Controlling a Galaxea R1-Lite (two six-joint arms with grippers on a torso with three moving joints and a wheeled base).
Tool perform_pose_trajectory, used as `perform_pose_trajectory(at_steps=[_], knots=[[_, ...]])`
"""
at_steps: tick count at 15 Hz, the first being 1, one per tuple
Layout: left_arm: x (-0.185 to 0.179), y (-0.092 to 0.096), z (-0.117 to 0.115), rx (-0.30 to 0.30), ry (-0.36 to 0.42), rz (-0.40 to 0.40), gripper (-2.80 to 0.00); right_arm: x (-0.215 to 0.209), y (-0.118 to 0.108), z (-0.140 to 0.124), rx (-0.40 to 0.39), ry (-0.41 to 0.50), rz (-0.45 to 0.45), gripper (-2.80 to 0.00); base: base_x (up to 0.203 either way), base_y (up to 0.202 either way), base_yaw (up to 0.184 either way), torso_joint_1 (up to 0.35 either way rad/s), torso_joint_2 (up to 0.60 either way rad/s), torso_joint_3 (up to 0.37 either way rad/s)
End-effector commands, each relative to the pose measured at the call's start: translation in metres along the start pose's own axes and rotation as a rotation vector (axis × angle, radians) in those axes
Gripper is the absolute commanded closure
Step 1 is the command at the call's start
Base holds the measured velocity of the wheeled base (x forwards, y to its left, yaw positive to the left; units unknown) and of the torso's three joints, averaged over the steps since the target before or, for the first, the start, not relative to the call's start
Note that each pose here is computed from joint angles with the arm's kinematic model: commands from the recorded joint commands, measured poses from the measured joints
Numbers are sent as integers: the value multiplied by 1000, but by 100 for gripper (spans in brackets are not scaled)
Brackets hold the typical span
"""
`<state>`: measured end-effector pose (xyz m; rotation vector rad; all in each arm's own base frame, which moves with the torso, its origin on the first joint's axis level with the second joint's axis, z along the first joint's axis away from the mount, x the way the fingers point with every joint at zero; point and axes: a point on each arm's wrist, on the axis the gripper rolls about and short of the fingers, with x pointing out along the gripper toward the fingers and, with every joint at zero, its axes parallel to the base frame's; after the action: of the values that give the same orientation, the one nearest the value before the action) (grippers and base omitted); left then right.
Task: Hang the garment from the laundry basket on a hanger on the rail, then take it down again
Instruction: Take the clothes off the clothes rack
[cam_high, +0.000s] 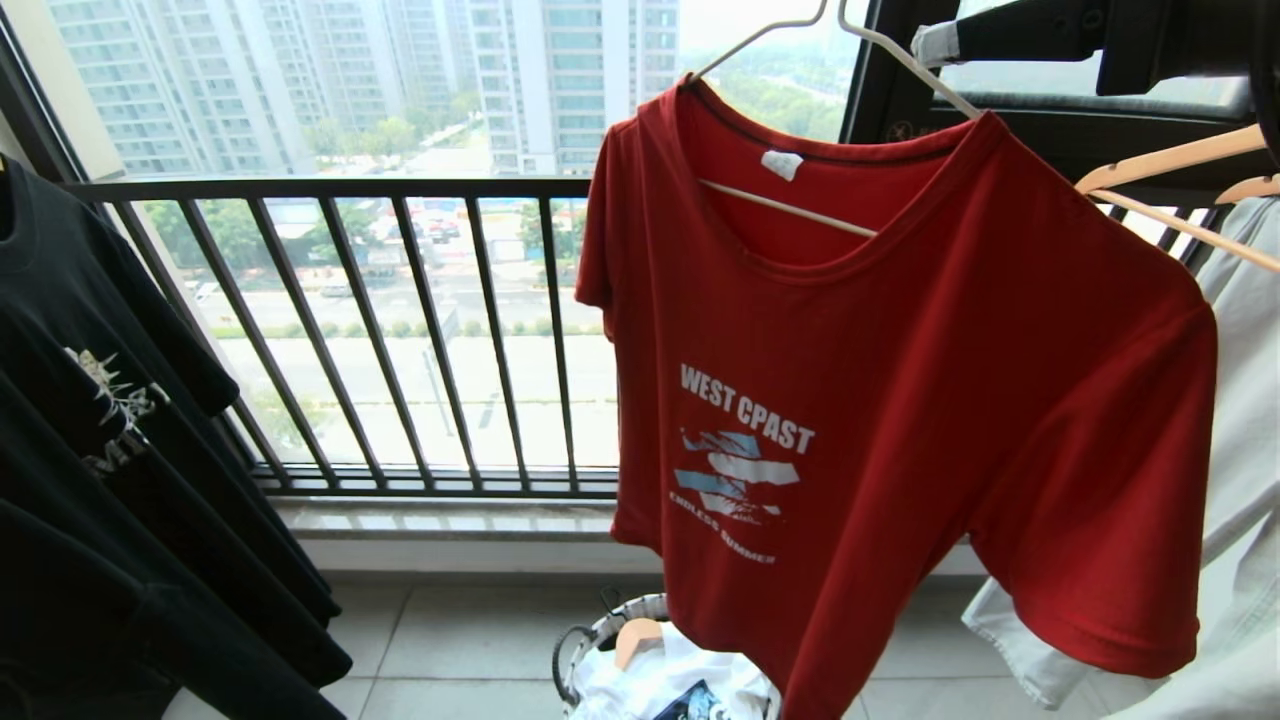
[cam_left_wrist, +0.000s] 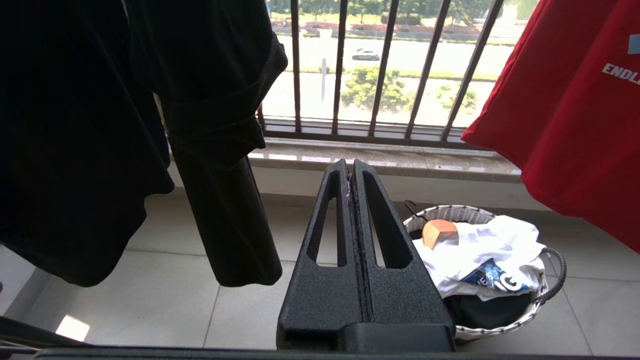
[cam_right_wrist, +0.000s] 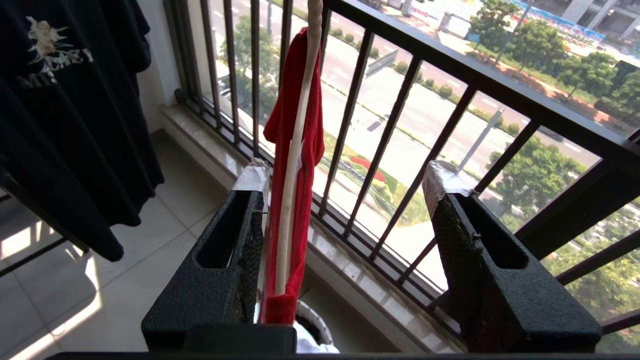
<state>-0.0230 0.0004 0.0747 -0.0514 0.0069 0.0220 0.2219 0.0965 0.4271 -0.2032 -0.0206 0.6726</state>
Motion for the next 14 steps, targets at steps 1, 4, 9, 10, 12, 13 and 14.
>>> perform_pose_trajectory(at_steps=[1,4,9,10,12,13,14], knots=[[0,0,0,-1,1,1,0,21,2,-4,-3,2,23,-280,0,0,0,0,0,0],[0,0,0,-1,1,0,0,39,0,-10,-10,-13,17,-280,0,0,0,0,0,0],[0,0,0,-1,0,0,0,58,-5,-16,-16,-38,-3,-280,0,0,0,0,0,0],[0,0,0,-1,2,0,0,59,-5,-16,-16,-35,-13,-280,0,0,0,0,0,0],[0,0,0,-1,0,0,0,59,-6,-12,-25,-71,-31,-280,0,0,0,0,0,0],[0,0,0,-1,1,1,0,59,-6,-11,-28,-83,-35,-280,0,0,0,0,0,0],[0,0,0,-1,2,1,0,62,-6,-13,-27,-77,-36,-280,0,0,0,0,0,0]])
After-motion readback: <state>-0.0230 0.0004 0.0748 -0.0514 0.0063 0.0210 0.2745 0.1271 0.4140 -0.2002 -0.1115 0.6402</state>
